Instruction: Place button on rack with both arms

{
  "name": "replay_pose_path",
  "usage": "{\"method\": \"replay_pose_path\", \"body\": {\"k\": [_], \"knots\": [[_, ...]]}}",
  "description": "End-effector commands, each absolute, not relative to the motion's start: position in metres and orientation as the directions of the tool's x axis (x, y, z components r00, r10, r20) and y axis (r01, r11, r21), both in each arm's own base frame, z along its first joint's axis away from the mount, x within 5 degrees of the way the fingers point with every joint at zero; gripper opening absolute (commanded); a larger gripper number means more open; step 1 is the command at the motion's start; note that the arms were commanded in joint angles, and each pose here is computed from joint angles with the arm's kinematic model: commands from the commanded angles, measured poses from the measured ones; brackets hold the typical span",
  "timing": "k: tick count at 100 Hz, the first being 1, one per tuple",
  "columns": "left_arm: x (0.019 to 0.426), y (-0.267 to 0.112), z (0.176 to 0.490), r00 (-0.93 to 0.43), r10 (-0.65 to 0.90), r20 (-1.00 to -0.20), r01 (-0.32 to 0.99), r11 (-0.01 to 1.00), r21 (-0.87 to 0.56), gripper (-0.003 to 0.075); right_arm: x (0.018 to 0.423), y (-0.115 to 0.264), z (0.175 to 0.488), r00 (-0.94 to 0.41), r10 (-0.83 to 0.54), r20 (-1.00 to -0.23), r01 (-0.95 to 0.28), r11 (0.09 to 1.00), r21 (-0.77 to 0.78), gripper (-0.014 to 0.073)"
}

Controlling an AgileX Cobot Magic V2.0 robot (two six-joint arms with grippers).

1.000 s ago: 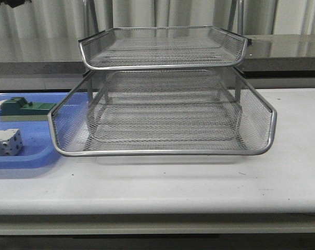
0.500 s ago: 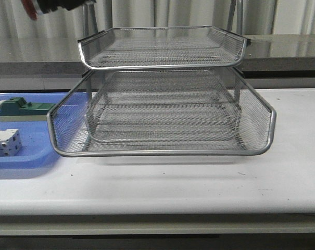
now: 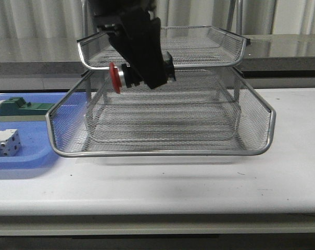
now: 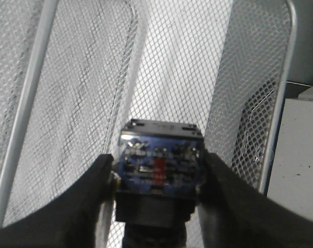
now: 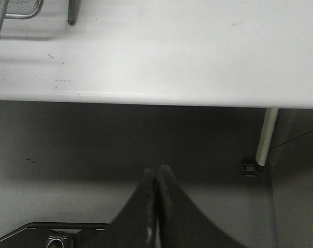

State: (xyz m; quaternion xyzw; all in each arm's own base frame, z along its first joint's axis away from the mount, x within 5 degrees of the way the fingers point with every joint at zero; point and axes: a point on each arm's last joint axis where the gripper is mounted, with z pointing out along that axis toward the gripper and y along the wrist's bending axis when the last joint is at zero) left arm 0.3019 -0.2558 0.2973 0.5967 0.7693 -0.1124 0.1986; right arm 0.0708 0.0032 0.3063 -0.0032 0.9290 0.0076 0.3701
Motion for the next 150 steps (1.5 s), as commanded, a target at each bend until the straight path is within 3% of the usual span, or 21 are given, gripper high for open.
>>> {"method": "replay_pose_path", "body": {"k": [1,10,17,29,40,51,74,91,115,129,150], "knots": [[0.299,-0.262,0.317,-0.184,0.831,-0.525,0.954,0.280,0.109,-0.0020,0.074,0.002,0.319,-0.670,-0.008,-0.742,-0.013,1.000,0.001,-0.0070],[0.302,-0.265,0.310,-0.192,0.836,-0.514,0.955,0.279,0.099,-0.0011,0.074,0.002,0.319,-0.670,-0.008,-0.742,-0.013,1.000,0.001,-0.0070],[0.303,-0.265,0.308,-0.193,0.840,-0.506,0.956,0.277,0.096,0.0043,0.074,0.002,0.319,-0.670,-0.008,-0.742,-0.013,1.000,0.001,-0.0070],[0.303,-0.265,0.307,-0.192,0.841,-0.505,0.956,0.277,0.097,0.0232,0.074,0.002,0.319,-0.670,-0.008,-0.742,-0.013,1.000,0.001,-0.0070],[0.303,-0.265,0.308,-0.192,0.840,-0.508,0.955,0.278,0.100,0.0465,0.074,0.002,0.319,-0.670,-0.008,-0.742,-0.013,1.000,0.001,-0.0070],[0.303,-0.265,0.308,-0.191,0.839,-0.509,0.955,0.279,0.101,0.0552,0.074,0.002,0.319,-0.670,-0.008,-0.742,-0.013,1.000,0.001,-0.0070],[0.302,-0.264,0.310,-0.191,0.843,-0.503,0.957,0.273,0.095,0.0552,0.074,0.002,0.319,-0.670,-0.008,-0.742,-0.013,1.000,0.001,-0.0070],[0.295,-0.260,0.336,-0.213,0.833,-0.510,0.955,0.289,0.073,0.0545,0.074,0.002,0.319,-0.670,-0.008,-0.742,-0.013,1.000,0.001,-0.0070],[0.286,-0.227,0.384,-0.291,0.800,-0.524,0.904,0.409,0.122,0.0542,0.074,0.002,0.319,-0.671,-0.008,-0.742,-0.012,1.000,0.000,-0.0070],[0.283,-0.190,0.404,-0.378,0.786,-0.490,0.839,0.514,0.178,0.0468,0.074,0.002,0.319,-0.671,-0.008,-0.742,-0.012,1.000,0.000,-0.0070],[0.282,-0.123,0.439,-0.489,0.662,-0.568,0.695,0.689,0.205,0.0440,0.074,0.002,0.319,-0.671,-0.008,-0.742,-0.012,1.000,0.000,-0.0070]]}}
